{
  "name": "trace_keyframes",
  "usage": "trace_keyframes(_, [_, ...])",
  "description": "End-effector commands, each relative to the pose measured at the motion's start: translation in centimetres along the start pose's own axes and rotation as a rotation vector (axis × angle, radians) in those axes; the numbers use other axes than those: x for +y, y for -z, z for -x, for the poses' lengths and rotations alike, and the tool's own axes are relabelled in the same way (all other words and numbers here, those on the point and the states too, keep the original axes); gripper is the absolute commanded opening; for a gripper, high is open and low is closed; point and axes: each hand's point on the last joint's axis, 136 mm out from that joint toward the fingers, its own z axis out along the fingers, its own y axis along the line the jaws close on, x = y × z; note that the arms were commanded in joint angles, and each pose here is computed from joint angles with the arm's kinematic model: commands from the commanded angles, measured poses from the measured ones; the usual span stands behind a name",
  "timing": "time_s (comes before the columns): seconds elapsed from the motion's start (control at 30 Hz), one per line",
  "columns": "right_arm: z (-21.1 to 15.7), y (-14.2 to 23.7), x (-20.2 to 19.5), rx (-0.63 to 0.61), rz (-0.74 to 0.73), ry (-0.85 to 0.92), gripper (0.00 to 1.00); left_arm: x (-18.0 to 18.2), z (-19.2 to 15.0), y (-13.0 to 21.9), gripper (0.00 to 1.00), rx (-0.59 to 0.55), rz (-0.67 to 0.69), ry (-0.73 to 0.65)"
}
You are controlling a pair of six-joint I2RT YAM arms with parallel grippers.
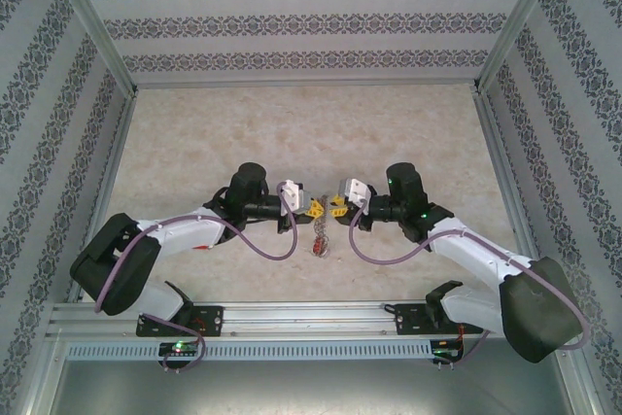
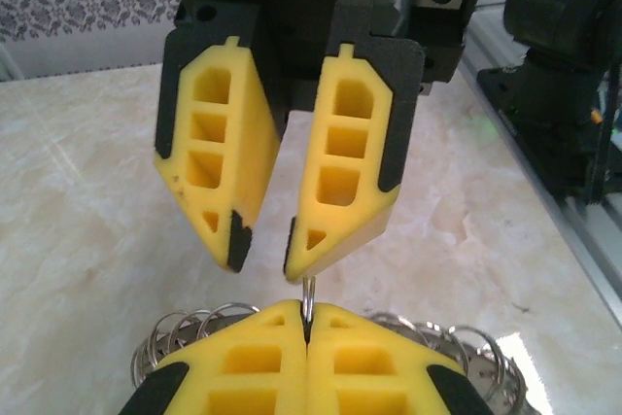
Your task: Put the keys on the keyring
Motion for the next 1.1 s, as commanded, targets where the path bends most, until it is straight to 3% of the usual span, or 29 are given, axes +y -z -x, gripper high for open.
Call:
trace_keyframes(0.0, [2.4, 0.3, 0.6, -0.123, 0.050, 0.032, 0.24, 0.0, 2.0, 0.3, 0.00, -0.096, -0.020, -0.026])
trace_keyframes(0.2, [2.9, 0.5, 1.1, -0.155, 0.076, 0.044, 0.22, 0.5, 2.4, 0.2, 0.00, -0.125, 0.000, -0.022])
trace_keyframes(0.53, [2.2, 1.7, 0.2, -0.156, 0.001, 0.011, 0.25, 1.1, 1.8, 0.2, 0.00, -0.149, 0.026, 0.001])
trace_keyframes(1.07, [1.5, 0.1, 0.9, -0.157, 0.059, -0.020, 0.25, 1.7, 3.3, 0.5, 0.00, -0.195, 0.052, -0.009])
